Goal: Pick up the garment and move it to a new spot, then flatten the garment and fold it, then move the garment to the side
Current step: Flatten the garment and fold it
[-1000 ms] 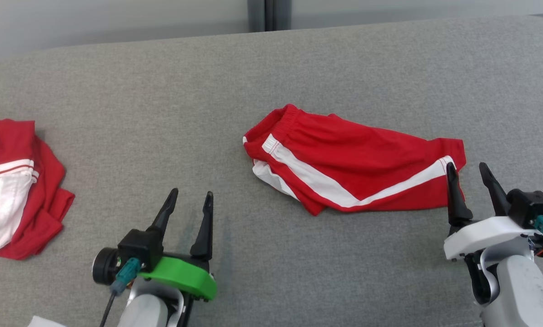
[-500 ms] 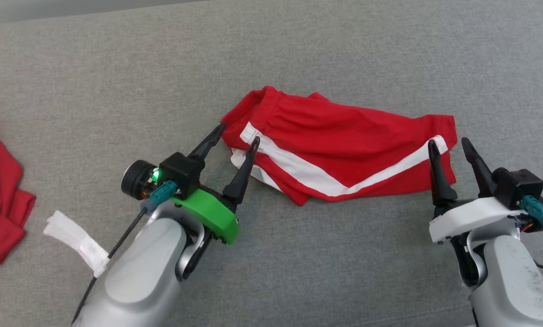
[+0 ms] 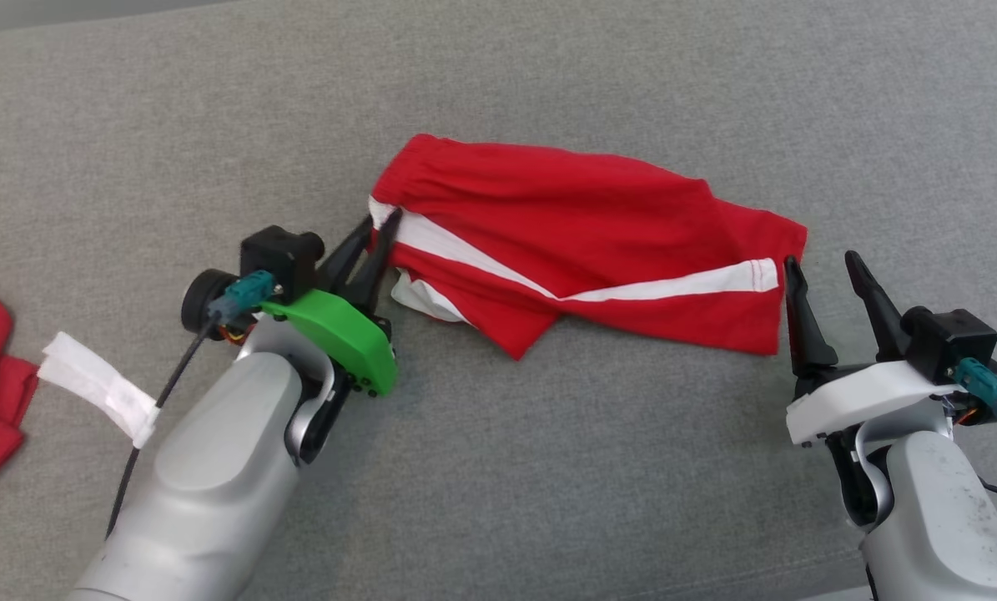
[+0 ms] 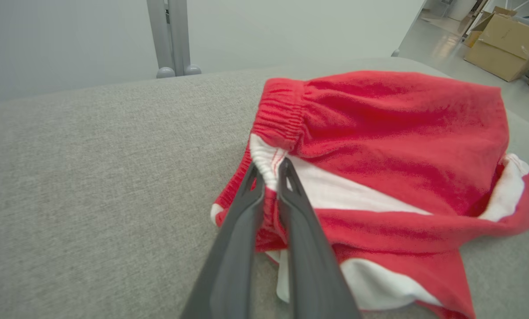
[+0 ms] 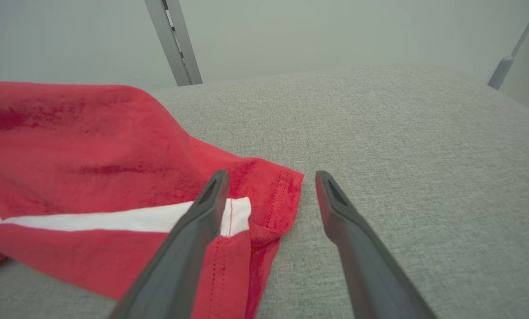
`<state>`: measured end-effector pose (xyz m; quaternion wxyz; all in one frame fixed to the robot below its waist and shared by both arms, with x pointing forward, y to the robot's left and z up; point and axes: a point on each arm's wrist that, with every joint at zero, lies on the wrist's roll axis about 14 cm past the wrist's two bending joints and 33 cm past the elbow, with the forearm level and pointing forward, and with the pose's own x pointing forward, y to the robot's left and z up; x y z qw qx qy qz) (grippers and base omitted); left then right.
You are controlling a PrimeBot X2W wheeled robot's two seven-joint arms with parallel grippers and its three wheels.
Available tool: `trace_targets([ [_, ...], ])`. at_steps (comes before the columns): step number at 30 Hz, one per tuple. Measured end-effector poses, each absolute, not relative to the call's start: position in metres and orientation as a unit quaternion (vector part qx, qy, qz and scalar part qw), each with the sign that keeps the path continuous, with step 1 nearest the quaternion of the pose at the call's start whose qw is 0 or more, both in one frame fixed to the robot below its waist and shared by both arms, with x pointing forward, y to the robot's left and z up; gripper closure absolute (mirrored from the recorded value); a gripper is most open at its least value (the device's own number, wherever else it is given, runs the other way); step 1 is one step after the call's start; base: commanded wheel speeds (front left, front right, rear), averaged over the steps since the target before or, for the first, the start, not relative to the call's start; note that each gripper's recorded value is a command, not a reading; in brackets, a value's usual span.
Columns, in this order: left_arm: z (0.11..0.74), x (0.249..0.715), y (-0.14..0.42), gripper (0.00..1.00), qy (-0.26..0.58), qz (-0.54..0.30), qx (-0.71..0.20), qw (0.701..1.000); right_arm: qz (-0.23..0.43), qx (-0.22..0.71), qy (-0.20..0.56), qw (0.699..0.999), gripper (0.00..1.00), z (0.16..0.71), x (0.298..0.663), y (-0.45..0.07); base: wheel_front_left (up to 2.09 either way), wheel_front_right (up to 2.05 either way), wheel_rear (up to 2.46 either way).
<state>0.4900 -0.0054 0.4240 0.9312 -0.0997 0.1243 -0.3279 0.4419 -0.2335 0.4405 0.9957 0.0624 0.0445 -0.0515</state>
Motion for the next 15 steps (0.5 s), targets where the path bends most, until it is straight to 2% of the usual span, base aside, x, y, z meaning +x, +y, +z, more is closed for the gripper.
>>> trace_targets([
  [4, 0.431, 0.497, 0.027, 1.00, 0.109, -0.268, -0.110, 0.951, -0.038, 0.065, 0.037, 0.996, 0.00, 0.445, 0.446, -0.224, 0.00, 0.00, 0.00],
  [15, 0.409, 0.449, 0.100, 1.00, 0.133, -0.133, -0.123, 0.974, 0.008, 0.077, 0.025, 0.997, 0.00, 0.457, 0.450, -0.188, 0.00, 0.00, 0.00],
])
